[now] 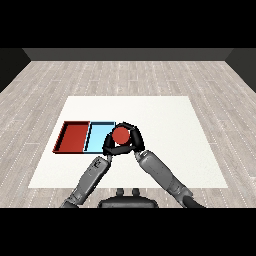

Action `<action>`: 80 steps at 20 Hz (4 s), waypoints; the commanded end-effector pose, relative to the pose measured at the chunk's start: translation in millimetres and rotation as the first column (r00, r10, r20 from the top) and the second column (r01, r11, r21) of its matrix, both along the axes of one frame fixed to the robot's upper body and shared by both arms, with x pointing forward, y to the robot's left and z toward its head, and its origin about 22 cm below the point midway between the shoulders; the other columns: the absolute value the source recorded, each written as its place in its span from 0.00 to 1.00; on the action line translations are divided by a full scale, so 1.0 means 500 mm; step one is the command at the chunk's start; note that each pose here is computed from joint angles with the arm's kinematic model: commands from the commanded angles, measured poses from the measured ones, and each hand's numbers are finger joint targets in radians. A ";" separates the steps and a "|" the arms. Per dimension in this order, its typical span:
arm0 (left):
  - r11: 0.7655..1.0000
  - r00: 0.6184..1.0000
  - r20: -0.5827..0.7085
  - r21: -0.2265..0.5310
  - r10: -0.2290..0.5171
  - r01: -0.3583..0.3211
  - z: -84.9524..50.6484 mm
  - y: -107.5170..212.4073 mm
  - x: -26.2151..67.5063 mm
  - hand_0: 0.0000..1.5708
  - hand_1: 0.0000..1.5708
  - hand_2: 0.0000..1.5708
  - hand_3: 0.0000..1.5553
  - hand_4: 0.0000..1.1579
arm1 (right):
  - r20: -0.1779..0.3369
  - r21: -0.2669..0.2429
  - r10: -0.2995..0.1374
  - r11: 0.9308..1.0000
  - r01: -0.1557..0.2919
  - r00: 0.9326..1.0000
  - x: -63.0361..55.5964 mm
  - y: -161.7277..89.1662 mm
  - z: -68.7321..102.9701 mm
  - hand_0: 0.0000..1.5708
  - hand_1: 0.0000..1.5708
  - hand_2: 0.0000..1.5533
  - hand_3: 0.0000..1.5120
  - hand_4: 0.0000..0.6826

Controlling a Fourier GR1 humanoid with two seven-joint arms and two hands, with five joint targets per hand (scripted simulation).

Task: Pick the red can and put it in the red box

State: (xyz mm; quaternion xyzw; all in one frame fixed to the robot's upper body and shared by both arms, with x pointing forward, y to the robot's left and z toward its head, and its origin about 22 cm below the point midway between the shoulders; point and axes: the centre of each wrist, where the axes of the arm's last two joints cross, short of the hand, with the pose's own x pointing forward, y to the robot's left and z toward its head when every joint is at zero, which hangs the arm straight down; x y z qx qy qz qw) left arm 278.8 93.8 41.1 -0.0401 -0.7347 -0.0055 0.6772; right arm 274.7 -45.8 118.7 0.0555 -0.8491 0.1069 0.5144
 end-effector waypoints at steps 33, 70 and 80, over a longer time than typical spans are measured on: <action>0.984 0.979 0.131 0.065 0.158 -0.168 0.013 0.118 0.029 1.00 1.00 1.00 0.95 0.96 | -0.014 0.118 -0.132 0.984 0.133 0.991 -0.087 -0.230 -0.009 0.00 0.00 0.00 0.00 0.00; 0.739 0.653 -0.441 0.611 0.616 -0.285 -0.242 0.559 0.071 0.29 0.29 0.37 0.07 0.51 | -0.209 0.018 -0.492 0.862 0.506 0.845 -0.049 -0.461 -0.176 0.00 0.00 0.00 0.00 0.00; 0.752 0.711 -0.319 0.486 0.627 -0.446 -0.195 0.641 0.062 0.00 0.00 0.00 0.00 0.00 | -0.169 0.035 -0.476 0.872 0.488 0.863 -0.079 -0.445 -0.162 0.00 0.00 0.00 0.00 0.00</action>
